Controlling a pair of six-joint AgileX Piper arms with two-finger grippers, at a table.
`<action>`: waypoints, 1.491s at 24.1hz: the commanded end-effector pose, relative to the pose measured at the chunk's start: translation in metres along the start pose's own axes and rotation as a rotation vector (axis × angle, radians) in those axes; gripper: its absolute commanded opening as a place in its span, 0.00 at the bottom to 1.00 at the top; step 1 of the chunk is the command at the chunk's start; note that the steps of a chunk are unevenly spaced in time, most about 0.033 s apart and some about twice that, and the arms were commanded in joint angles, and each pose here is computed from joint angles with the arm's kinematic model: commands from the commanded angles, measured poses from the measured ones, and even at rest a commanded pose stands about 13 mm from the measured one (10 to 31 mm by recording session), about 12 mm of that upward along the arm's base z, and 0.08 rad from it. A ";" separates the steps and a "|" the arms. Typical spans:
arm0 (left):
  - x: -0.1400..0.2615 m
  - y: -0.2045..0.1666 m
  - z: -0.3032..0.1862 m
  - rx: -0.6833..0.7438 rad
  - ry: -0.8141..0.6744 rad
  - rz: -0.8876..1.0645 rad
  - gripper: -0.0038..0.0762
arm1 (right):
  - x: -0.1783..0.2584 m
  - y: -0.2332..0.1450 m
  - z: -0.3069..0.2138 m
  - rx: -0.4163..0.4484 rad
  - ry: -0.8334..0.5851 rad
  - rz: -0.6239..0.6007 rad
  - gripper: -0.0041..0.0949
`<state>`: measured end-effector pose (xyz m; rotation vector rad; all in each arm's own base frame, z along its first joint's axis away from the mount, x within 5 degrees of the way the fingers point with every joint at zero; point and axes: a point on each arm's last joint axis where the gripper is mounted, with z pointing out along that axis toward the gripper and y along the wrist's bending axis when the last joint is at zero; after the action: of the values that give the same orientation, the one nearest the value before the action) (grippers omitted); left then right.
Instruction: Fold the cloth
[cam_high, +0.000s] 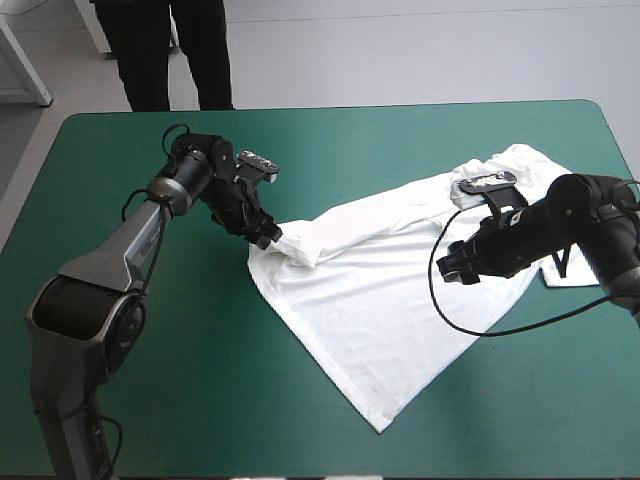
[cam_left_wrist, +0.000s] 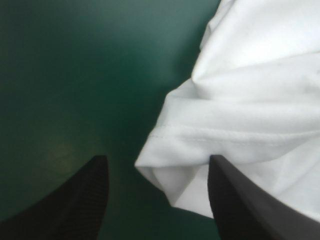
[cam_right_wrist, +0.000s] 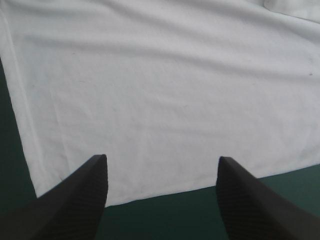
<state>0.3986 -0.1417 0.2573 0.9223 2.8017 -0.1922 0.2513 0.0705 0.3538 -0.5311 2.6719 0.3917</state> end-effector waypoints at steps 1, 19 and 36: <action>-0.001 -0.010 -0.016 0.068 -0.029 0.015 0.57 | -0.001 0.008 -0.016 -0.029 -0.065 -0.014 0.63; -0.005 -0.014 -0.006 0.152 -0.025 -0.049 0.02 | 0.045 0.081 0.032 -0.203 0.203 -0.208 0.61; -0.007 -0.020 -0.025 0.169 -0.085 -0.048 0.02 | 0.076 0.158 0.072 -0.060 0.293 -0.830 0.61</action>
<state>0.4026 -0.1561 0.2462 0.8588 2.8124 -0.4082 0.1482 0.1974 0.2890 -1.6313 2.4986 0.1582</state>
